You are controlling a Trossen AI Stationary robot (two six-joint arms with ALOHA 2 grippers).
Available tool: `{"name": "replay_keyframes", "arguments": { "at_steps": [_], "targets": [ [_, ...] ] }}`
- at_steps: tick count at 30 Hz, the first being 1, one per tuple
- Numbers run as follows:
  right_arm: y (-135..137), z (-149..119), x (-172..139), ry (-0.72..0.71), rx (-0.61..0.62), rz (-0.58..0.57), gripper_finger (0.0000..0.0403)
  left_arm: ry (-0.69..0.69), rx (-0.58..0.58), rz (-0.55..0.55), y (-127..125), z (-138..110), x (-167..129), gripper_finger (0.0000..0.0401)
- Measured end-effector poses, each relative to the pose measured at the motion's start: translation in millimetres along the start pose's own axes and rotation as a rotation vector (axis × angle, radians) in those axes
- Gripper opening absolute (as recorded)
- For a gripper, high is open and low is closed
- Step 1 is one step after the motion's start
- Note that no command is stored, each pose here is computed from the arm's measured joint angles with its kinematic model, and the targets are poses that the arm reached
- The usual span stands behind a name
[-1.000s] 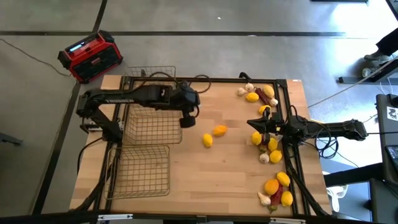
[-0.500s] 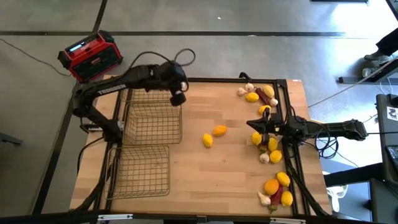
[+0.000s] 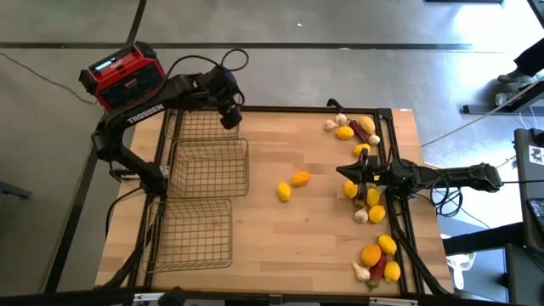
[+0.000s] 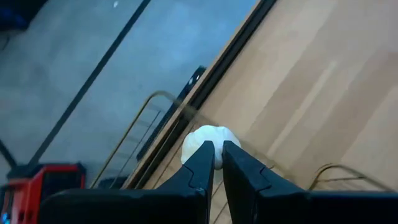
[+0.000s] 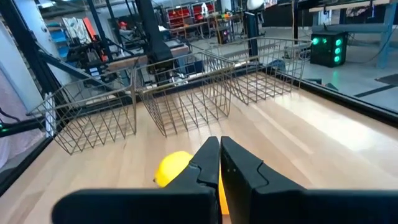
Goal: Sort produce into baskets
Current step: Put the garlic in the top wire basket
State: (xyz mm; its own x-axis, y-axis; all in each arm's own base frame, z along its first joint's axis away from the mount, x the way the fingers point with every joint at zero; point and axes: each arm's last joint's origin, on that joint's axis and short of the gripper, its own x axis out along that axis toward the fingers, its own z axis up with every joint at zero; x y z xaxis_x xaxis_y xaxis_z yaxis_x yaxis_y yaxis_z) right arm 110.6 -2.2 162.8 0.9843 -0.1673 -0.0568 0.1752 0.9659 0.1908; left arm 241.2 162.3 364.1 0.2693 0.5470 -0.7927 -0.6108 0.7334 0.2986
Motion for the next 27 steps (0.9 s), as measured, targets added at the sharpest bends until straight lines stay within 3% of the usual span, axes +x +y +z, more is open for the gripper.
{"name": "replay_keyframes", "arguments": {
  "at_steps": [7, 14, 27],
  "targets": [
    [0, 0, 0, 0.001, 0.0, 0.0, 0.0016, 0.065, -0.049, 0.032, 18, -7, 6, 0.0027],
    [0, 0, 0, 0.0, 0.0, 0.0, 0.0016, 0.199, -0.1, 0.061, 29, -30, 35, 0.0027],
    [0, 0, 0, -0.001, 0.0, 0.0, 0.0016, 0.308, -0.115, 0.067, 24, -66, 80, 0.0027]
  ]
}}
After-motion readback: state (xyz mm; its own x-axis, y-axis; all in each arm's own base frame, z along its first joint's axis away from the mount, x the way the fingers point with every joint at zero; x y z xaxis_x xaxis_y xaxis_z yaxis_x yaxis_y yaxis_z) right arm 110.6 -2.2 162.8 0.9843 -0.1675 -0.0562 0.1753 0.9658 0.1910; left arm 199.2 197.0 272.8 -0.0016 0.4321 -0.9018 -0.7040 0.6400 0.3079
